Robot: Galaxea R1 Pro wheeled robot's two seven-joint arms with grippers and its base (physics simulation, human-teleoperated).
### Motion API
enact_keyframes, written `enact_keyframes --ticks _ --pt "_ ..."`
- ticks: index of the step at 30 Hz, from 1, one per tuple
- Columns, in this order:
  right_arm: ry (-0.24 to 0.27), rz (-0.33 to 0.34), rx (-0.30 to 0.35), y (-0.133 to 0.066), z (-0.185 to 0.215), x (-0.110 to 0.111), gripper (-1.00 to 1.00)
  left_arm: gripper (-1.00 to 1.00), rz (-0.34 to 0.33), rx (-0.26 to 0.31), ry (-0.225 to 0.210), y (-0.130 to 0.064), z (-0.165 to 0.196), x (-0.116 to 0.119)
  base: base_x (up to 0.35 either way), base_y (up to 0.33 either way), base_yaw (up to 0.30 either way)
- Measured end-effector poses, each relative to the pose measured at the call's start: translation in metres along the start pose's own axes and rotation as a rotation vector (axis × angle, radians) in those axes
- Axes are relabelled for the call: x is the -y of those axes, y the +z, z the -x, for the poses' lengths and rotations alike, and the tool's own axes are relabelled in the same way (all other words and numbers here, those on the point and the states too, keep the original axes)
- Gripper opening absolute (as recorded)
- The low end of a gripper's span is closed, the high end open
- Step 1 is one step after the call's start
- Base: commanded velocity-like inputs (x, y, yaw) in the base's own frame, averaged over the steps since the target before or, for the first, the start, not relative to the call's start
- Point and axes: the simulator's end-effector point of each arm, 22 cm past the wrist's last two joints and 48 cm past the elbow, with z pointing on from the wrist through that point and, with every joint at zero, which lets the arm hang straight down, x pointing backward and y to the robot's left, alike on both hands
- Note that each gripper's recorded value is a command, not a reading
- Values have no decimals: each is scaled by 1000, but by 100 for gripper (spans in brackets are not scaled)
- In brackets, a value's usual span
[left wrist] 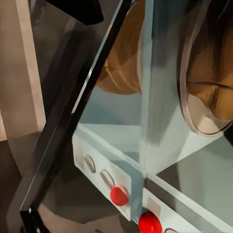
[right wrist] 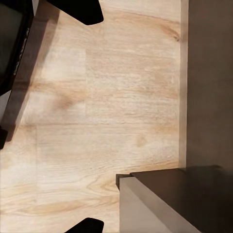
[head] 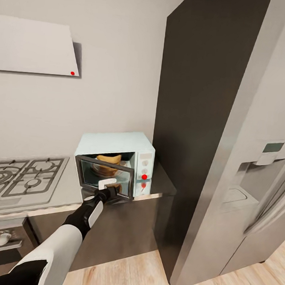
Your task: In the kitchen, take the popcorn bag from the countertop, put it into the microwave, and heat it until the popcorn is cooked so the cooked popcorn ends up inside the bag.
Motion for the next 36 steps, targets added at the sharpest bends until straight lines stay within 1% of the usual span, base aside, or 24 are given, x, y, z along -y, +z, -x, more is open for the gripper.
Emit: enact_keyframes --ticks 10,14,18,22,28,32,36 --pt "5 -4 -1 0 0 1 100 100 -1 0 -1 0 0 0 102 -15 0" --pt "6 -3 -1 0 0 1 100 100 -3 0 -2 0 0 1 213 0 0" --pt "6 -4 -1 0 0 1 100 100 -4 0 -2 0 0 1 49 0 0" --pt "7 -3 0 0 1 0 100 100 -5 0 -2 -1 0 1 271 0 0" --pt "4 -4 -1 0 0 1 100 100 -6 -2 -2 0 -2 0 45 0 0" --pt "4 -3 0 0 0 1 100 100 -7 -2 -2 -1 -2 1 239 0 0" --pt "4 -3 0 0 0 1 100 100 -8 -3 -3 0 -3 1 46 0 0"
